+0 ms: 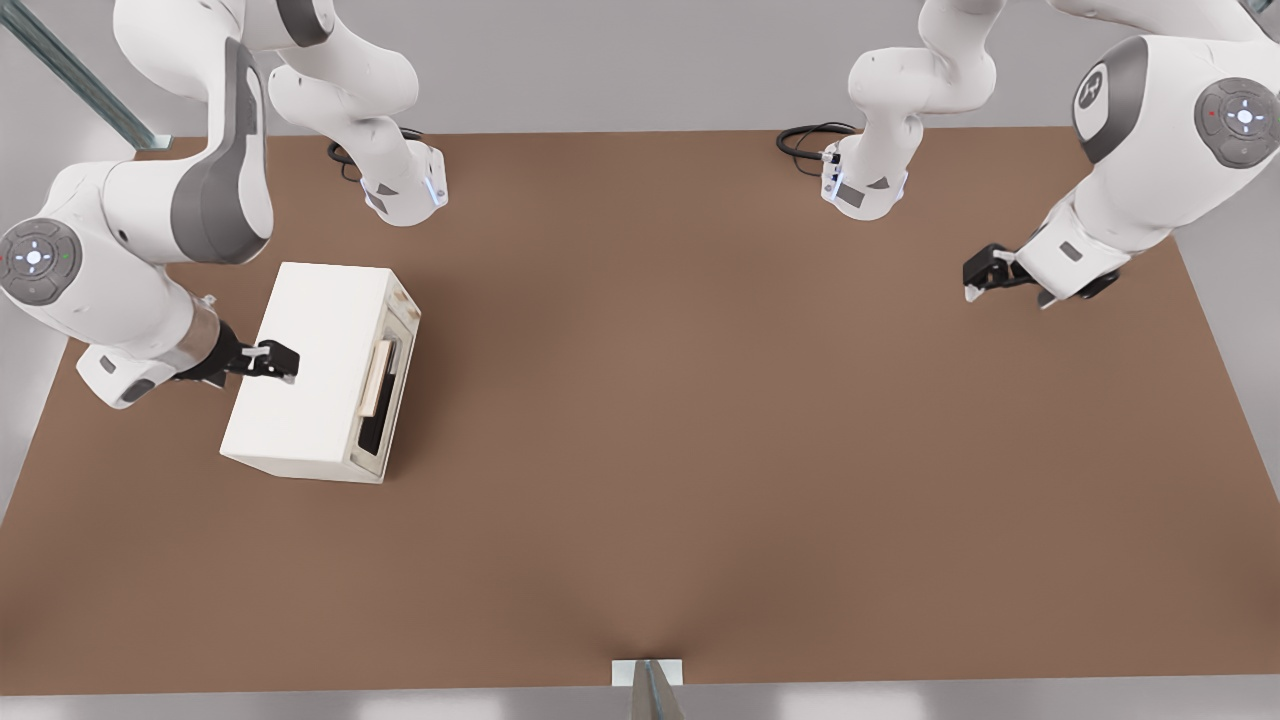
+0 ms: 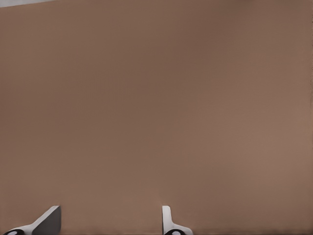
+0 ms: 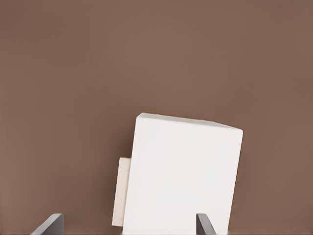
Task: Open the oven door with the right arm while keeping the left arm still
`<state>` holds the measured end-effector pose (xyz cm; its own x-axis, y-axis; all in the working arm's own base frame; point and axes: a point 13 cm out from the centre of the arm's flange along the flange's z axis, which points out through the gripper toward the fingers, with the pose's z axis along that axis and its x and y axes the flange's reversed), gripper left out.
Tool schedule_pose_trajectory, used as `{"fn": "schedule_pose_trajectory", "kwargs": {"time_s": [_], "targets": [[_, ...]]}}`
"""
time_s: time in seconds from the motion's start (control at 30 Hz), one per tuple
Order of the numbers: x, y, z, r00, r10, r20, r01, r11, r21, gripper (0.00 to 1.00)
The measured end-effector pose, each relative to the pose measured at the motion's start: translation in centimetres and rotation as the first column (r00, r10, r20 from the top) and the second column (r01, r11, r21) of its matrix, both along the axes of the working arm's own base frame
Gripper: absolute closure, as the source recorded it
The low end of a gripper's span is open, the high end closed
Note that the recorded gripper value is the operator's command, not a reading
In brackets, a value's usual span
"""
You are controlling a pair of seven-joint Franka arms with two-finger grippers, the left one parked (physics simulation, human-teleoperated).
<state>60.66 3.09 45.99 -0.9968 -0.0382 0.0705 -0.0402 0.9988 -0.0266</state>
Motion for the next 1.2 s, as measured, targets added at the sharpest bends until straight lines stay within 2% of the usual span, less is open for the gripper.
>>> {"fn": "schedule_pose_trajectory", "kwargs": {"time_s": [0.07,0.1,0.13,0.17,0.23,0.3,0.33,0.37,0.47,0.57,0.77,1.2], "targets": [[0.1,0.2,-1.4,1.0,0.002,-0.03,-0.003,1.0,-0.006,0.0],[0.4,1.4,-3.8,0.997,0.023,-0.075,-0.025,0.999,-0.025,0.27],[1.6,4.4,-6.3,0.991,0.075,-0.107,-0.083,0.994,-0.068,0.79],[2.7,9.1,-9.4,0.978,0.145,-0.152,-0.166,0.977,-0.133,0.79],[0.9,17.5,-15.0,0.925,0.264,-0.272,-0.346,0.881,-0.322,0.79],[-2.2,18.9,-18.7,0.887,0.244,-0.393,-0.413,0.799,-0.437,0.79],[-3.5,18.3,-19.7,0.876,0.209,-0.436,-0.423,0.767,-0.482,0.79],[-4.0,17.0,-19.9,0.875,0.167,-0.454,-0.416,0.739,-0.531,0.79],[-3.8,13.2,-18.9,0.896,0.051,-0.441,-0.354,0.682,-0.64,0.79],[-4.1,9.8,-19.6,0.903,-0.043,-0.427,-0.307,0.63,-0.713,0.79],[-4.3,8.6,-20.8,0.931,-0.133,-0.339,-0.203,0.583,-0.787,0.79],[-6.6,6.8,-23.7,0.932,-0.243,-0.269,-0.116,0.501,-0.857,0.79]]}}
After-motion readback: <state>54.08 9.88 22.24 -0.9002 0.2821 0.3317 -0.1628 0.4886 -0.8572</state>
